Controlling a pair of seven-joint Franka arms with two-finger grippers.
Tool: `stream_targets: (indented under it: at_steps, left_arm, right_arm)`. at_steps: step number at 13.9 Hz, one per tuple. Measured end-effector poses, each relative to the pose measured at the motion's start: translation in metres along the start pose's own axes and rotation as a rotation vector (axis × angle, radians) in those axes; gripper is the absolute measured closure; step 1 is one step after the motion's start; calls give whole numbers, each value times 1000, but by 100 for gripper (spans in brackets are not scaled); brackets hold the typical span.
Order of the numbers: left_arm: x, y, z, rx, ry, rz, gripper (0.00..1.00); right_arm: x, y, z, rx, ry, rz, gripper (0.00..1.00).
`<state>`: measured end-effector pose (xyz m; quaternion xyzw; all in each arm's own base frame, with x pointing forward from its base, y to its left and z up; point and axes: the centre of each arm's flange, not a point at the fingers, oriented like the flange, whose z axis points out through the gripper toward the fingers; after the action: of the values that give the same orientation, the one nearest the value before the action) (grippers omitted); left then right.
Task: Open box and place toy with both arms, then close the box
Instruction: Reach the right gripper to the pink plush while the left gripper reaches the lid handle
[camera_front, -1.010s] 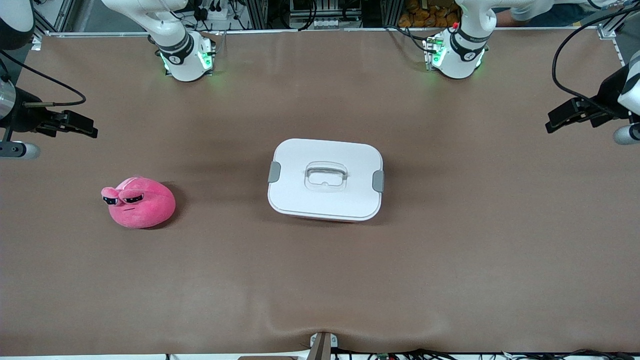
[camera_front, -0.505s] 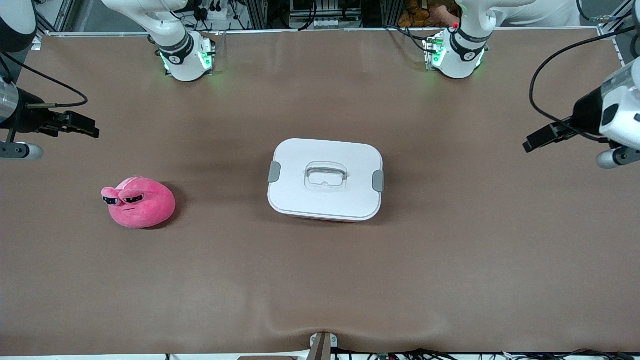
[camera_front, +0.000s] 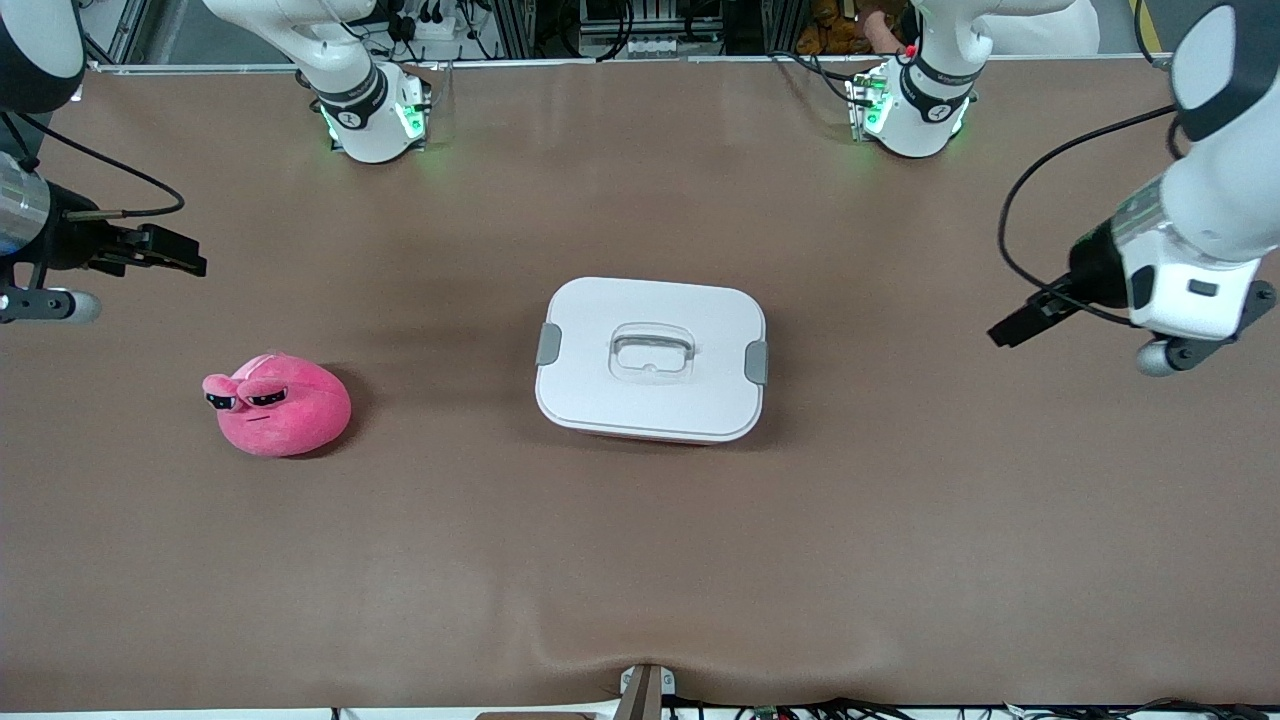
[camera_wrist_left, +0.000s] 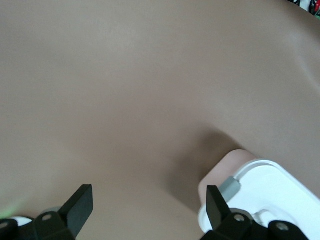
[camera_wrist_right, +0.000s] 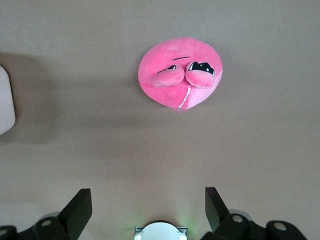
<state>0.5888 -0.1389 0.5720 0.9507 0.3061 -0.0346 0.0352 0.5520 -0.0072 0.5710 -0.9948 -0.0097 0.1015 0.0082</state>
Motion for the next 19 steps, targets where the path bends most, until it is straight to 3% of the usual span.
stream_targets:
  at_steps: [7, 19]
  left_arm:
    - [-33, 45, 23, -20, -23, -280, 0]
    - [-95, 118, 70, -56, -26, -527, 0]
  right_arm:
    - [15, -10, 41, -4, -5, -138, 0]
    - [31, -7, 132, -20, 42, -614, 0]
